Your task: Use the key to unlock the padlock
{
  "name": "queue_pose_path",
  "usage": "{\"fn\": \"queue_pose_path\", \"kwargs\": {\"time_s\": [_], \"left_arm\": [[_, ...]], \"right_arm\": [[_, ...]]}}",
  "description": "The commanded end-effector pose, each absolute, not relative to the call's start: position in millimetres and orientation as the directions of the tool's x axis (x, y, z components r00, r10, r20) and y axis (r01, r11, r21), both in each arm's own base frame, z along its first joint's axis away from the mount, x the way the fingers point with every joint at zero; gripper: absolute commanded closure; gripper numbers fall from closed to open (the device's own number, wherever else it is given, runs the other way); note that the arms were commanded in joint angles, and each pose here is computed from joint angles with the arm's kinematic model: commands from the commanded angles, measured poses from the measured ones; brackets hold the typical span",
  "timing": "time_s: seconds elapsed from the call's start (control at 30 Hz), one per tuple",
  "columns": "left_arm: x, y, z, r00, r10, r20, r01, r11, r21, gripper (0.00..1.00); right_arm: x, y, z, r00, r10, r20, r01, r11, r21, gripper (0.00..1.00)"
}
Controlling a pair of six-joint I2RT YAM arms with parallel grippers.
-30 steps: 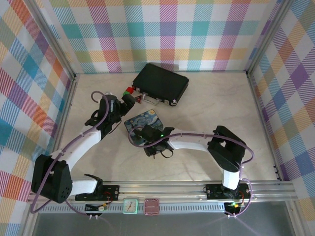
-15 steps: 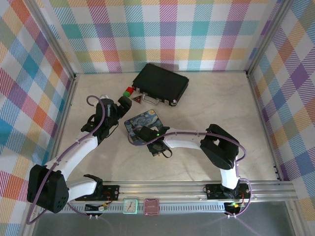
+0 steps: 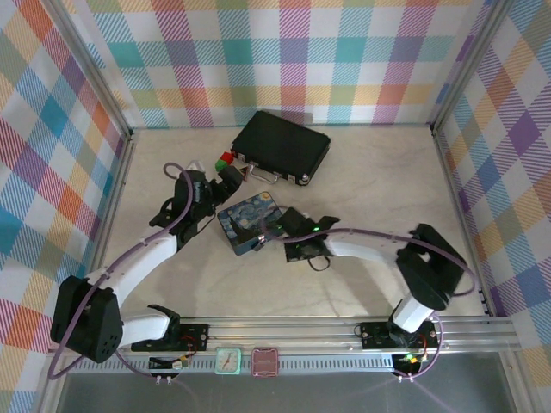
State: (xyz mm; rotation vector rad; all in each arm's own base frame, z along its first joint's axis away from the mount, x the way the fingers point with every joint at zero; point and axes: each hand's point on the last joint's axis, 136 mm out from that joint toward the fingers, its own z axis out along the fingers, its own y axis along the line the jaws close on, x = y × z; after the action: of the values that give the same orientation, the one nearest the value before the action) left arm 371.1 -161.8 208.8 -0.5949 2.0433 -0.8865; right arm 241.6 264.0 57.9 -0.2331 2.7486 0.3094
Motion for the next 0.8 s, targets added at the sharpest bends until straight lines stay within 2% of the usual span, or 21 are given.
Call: {"fn": "queue_pose_path", "kwargs": {"time_s": [0.0, 0.13, 0.27, 0.33, 0.77], "left_arm": [[373, -200, 239, -0.583, -0.629, -0.513, 0.045, 0.606, -0.794, 0.02], [370, -244, 232, -0.648, -0.629, -0.430, 0.051, 0.528, -0.848, 0.03], [371, -288, 223, -0.701, -0.621, -0.350, 0.058, 0.439, -0.897, 0.05], [373, -303, 220, -0.724, -0.605, -0.331, 0.057, 0.426, -0.903, 0.06], [377, -321, 214, -0.757, -0.558, -0.341, 0.072, 0.447, -0.891, 0.06]], "right_arm": [[258, 263, 82, -0.926, 0.055, -0.375, -0.108, 0.910, 0.400, 1.00], [279, 238, 104, -0.908, 0.168, -0.383, -0.050, 0.866, 0.498, 1.00], [295, 217, 126, -0.872, 0.210, -0.441, -0.054, 0.856, 0.514, 1.00], [300, 205, 128, -0.868, 0.242, -0.434, -0.024, 0.851, 0.524, 1.00], [264, 171, 49, -0.951, 0.175, -0.254, 0.064, 0.918, 0.391, 1.00]]}}
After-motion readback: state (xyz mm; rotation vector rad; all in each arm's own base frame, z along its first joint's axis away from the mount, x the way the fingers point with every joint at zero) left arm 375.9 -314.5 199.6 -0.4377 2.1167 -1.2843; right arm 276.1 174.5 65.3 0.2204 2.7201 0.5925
